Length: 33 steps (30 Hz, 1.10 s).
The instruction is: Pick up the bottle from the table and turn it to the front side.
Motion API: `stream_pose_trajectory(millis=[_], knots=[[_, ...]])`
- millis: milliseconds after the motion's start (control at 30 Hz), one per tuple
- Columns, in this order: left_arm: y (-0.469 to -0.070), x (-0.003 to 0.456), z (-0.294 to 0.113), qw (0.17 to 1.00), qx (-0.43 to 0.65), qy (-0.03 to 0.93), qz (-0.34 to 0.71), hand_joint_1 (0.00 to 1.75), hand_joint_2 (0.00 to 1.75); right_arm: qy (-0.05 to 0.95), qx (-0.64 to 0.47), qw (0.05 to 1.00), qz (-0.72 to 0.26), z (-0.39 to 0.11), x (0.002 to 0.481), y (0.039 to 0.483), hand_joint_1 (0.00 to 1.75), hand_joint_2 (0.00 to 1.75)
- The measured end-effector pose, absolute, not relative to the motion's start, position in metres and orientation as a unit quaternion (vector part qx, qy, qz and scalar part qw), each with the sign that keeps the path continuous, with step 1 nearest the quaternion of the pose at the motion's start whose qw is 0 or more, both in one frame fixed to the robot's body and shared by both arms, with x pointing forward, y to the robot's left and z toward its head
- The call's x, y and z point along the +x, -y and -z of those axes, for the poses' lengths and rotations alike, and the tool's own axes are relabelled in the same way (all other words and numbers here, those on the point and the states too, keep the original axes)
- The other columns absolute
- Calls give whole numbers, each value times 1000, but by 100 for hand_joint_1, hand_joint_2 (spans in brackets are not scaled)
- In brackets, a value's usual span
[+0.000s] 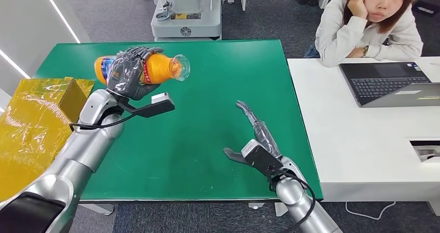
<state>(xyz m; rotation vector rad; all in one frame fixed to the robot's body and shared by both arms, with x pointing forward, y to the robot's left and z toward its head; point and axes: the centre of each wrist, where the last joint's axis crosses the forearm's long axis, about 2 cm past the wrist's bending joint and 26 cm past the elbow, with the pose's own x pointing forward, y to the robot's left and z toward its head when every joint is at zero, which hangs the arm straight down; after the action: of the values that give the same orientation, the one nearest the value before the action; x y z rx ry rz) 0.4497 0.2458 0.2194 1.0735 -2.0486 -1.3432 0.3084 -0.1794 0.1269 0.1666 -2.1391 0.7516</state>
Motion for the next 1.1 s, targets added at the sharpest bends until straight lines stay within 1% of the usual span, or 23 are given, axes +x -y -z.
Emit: stream_pose_trajectory(millis=[67, 333, 500, 833, 1100], knots=[[-258, 454, -223, 201, 425, 719, 511, 175, 175, 854, 63, 422, -297, -126, 307, 181, 0, 175], [-307, 454, -215, 150, 510, 646, 549, 175, 175, 854, 54, 431, -286, -118, 298, 187, 0, 175], [-357, 449, -211, 129, 551, 587, 579, 175, 175, 855, 47, 436, -276, -110, 286, 192, 0, 175], [-460, 428, -205, 169, 600, 471, 624, 175, 175, 853, 29, 457, -252, -95, 254, 206, 0, 175], [-501, 411, -198, 207, 627, 381, 648, 175, 175, 849, 18, 467, -247, -91, 242, 216, 0, 175]])
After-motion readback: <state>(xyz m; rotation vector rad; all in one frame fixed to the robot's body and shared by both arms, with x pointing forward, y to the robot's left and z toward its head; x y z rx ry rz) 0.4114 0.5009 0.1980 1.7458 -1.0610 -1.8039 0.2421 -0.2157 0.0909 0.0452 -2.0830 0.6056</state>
